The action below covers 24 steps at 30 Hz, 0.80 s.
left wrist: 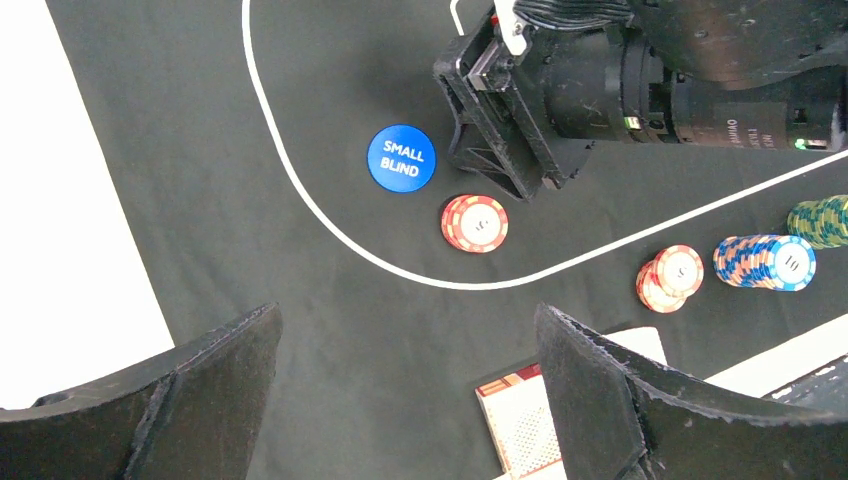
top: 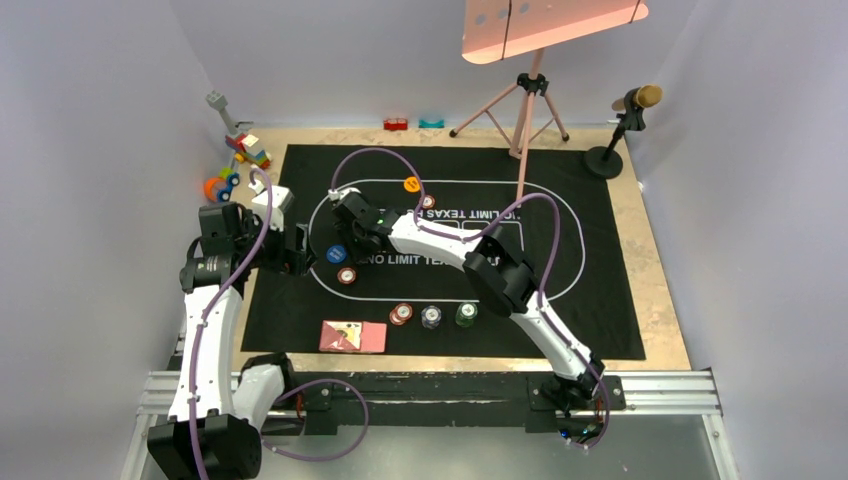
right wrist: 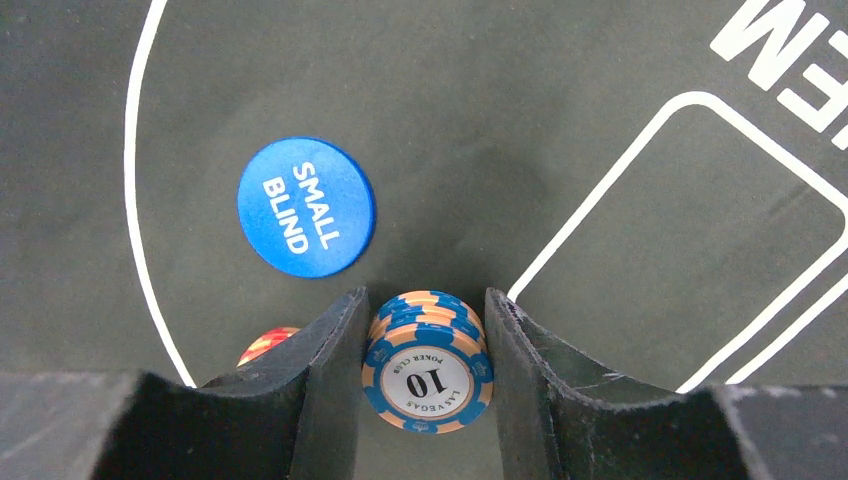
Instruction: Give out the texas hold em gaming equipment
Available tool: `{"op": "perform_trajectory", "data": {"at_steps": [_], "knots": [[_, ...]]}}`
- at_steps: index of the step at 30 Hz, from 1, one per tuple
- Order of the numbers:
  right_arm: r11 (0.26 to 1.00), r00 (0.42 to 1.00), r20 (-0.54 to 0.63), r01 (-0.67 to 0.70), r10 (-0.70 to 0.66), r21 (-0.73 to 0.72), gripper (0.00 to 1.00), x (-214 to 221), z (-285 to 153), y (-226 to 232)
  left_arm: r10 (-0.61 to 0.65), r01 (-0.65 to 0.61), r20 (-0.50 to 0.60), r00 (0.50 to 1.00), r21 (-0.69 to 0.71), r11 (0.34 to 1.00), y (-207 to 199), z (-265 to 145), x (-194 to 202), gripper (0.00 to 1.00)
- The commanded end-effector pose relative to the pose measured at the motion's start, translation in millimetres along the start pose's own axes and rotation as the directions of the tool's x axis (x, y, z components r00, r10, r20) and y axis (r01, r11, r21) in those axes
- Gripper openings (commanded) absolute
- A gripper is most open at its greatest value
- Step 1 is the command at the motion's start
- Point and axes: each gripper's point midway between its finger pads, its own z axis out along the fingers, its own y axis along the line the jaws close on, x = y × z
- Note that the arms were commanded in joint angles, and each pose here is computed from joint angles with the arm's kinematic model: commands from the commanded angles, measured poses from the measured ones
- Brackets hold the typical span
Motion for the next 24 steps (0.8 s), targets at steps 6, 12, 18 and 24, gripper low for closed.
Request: {"op": "perform_trajectory", "data": {"at_steps": [6,12,18,24], "knots": [[0.999,0.998,0.056,-0.022,0.023,-0.03,0.35,-25,-5,10,0.037,-0.037,0.039,0.999,0.01,0.999,1,0,-10,1.0],[1.0,0.995,0.098,-0.013,0.014,-0.015,0.55,-42,-21,5,0.036,-0.036,0.038,0.999,0.011,0.999,1,0,-9,1.0],[1.0,0.987,0.162,0.003,0.001,-0.023,0.69,-69,-47,7,0.034,-0.034,0.036,0.999,0.009,0.999,1,0,-9,1.0],[1.0,0.969,0.249,0.002,0.001,-0.014,0.71,-94,-103,1,0.035,-0.035,0.038,0.999,0.003,0.999,2,0,-9,1.0]]}}
